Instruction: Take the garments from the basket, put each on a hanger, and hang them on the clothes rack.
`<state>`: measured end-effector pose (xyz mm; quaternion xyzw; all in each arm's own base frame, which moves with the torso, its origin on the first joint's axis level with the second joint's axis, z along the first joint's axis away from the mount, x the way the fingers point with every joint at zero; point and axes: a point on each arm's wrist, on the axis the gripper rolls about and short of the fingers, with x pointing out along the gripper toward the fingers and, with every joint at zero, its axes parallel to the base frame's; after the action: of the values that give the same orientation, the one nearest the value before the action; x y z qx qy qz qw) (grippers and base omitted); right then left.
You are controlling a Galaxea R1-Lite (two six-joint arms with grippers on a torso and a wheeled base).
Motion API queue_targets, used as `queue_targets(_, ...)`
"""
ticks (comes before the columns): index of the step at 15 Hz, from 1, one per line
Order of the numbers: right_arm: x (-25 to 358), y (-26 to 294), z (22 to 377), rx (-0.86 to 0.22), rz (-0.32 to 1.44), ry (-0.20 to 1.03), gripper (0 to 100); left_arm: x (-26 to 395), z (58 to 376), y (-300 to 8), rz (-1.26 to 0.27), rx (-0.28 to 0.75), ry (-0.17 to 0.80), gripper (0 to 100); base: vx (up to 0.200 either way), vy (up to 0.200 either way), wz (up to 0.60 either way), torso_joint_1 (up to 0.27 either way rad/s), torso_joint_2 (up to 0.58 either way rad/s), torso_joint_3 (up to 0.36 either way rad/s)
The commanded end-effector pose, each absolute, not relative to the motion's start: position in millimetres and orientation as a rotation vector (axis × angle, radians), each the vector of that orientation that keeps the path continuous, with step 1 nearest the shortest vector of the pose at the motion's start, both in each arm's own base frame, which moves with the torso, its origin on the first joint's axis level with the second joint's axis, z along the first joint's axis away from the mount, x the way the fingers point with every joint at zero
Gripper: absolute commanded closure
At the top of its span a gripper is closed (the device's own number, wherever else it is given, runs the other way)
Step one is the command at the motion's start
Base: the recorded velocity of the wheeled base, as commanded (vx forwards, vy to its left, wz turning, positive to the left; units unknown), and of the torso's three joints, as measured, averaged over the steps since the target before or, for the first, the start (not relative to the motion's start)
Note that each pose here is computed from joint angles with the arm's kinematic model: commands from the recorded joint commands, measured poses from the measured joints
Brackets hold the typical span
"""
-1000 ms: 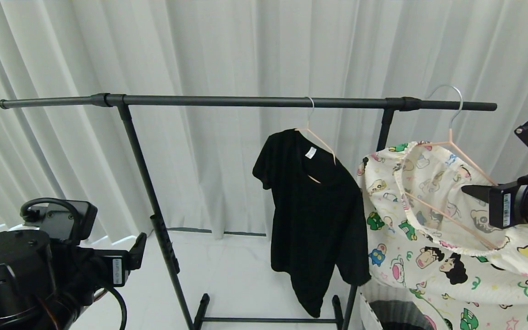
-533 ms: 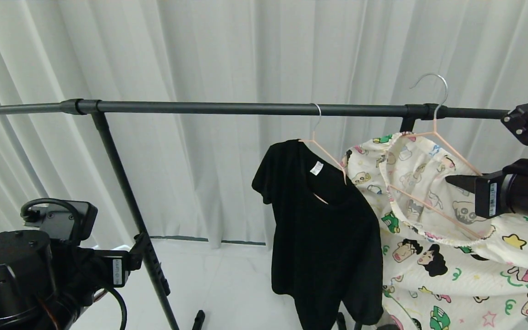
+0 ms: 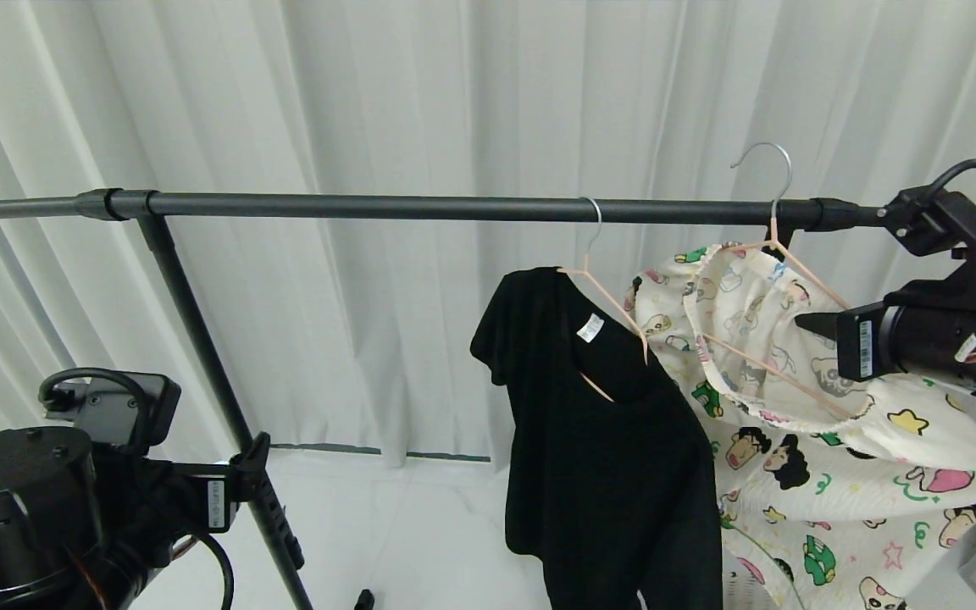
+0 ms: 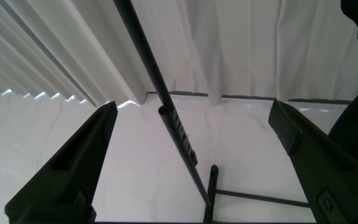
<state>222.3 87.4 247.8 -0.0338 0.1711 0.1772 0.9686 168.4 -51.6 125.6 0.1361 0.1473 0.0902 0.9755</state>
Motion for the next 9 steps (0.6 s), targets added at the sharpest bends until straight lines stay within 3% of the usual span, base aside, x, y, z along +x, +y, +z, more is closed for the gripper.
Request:
queue_targets(1, 241.3, 93.1, 238.8, -0.075, 0.350, 0.386, 100, 168.3, 125.8, -51.7, 0.181, 0.278, 0.296, 0, 0.000, 0.000, 0.00, 0.000, 0.00, 0.000)
queue_targets(9, 274.0, 101.4, 214.4, -0.090, 0.329, 0.472, 100, 170.5, 129.4, -54.1, 0.192, 0.288, 0.282, 0, 0.000, 0.000, 0.00, 0.000, 0.00, 0.000)
